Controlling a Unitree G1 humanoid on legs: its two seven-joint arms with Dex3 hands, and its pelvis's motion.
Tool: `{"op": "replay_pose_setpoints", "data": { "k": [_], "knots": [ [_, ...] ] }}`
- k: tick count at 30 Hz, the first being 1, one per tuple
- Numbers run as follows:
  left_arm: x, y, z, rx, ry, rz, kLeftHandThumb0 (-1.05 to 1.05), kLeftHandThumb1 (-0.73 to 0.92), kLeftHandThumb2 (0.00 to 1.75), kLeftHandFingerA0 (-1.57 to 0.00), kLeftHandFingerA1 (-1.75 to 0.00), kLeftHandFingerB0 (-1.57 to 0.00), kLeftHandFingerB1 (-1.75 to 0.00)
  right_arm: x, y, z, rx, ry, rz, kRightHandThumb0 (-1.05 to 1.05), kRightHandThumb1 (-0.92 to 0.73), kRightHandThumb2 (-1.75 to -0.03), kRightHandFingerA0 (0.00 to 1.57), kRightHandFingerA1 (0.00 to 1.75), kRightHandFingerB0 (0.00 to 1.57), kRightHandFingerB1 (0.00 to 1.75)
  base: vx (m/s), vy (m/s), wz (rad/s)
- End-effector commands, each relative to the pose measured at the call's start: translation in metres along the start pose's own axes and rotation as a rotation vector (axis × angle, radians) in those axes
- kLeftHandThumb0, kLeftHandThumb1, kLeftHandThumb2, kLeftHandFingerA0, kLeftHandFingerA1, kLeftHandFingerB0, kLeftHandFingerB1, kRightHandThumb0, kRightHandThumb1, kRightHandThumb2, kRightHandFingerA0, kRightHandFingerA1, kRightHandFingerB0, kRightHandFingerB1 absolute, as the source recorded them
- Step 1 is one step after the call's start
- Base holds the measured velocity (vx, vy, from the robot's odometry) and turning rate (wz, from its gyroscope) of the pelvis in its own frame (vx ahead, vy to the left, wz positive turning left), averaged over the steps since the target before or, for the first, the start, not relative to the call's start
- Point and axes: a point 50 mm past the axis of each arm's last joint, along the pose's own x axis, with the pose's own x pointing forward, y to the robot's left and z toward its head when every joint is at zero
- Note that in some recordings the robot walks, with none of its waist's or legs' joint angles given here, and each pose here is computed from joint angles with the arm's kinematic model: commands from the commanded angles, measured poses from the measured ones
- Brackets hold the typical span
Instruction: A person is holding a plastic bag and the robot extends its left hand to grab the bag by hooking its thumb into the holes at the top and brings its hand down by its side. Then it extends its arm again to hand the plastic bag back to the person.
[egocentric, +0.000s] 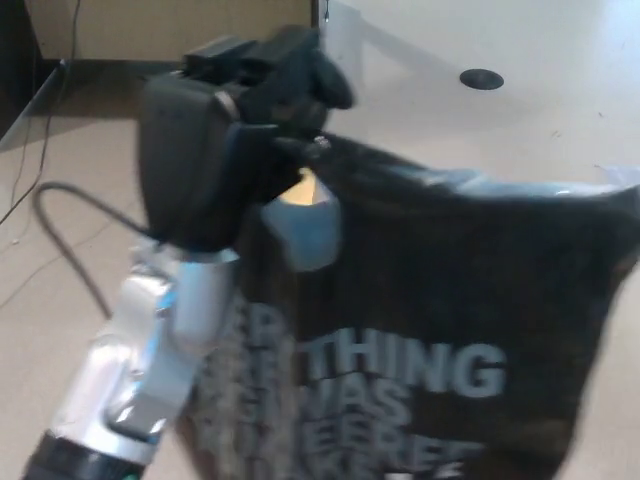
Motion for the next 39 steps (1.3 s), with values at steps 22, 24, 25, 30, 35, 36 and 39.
{"op": "replay_pose_setpoints", "data": {
  "k": [22,24,25,30,35,36,39],
  "knots": [
    [-0.185,0.082,-0.056,0.120,0.302,-0.139,-0.10,0.66,0.92,-0.90,-1.75,-0.71,-1.44,-0.008,-0.005,-0.014,-0.046,0.061,0.014,-0.31,-0.70,-0.61,0.76,0.48,0.63,0.44,0.00,0.000,0.00],
    [-0.215,0.094,-0.061,0.167,0.412,-0.168,-0.08,0.66,0.92,-0.88,-1.75,-0.68,-1.51,-0.010,-0.004,-0.016,-0.041,0.067,0.023,-0.31,-0.70,-0.61,0.76,0.48,0.64,0.44,0.00,0.000,0.00],
    [-0.225,0.098,-0.062,0.181,0.445,-0.184,-0.05,0.66,0.93,-0.85,-1.75,-0.67,-1.53,-0.011,-0.003,-0.018,-0.040,0.070,0.025,-0.31,-0.70,-0.61,0.75,0.48,0.63,0.44,0.00,0.000,0.00],
    [-0.274,0.113,-0.062,0.203,0.582,-0.281,-0.06,0.62,1.01,-0.87,-1.75,-0.69,-1.46,-0.016,0.000,-0.021,-0.042,0.071,0.033,-0.31,-0.69,-0.61,0.79,0.56,0.63,0.45,0.00,0.000,0.00],
    [-0.301,0.118,-0.066,0.266,0.657,-0.345,-0.16,0.58,1.04,-1.24,-1.40,-0.83,-1.16,-0.013,-0.001,-0.018,-0.039,0.059,0.031,-0.29,-0.69,-0.60,0.76,0.48,0.63,0.44,0.00,0.000,0.00],
    [-0.304,0.118,-0.065,0.260,0.665,-0.347,-0.10,0.64,0.91,-0.93,-1.75,-0.73,-1.42,-0.013,-0.001,-0.017,-0.041,0.057,0.030,-0.30,-0.69,-0.61,0.77,0.50,0.63,0.44,0.00,0.000,0.00],
    [-0.310,0.118,-0.062,0.241,0.680,-0.354,-0.09,0.63,0.93,-0.92,-1.75,-0.74,-1.42,-0.011,-0.001,-0.016,-0.047,0.050,0.024,-0.29,-0.69,-0.61,0.78,0.52,0.63,0.45,0.00,0.000,0.00]
  ]
}}
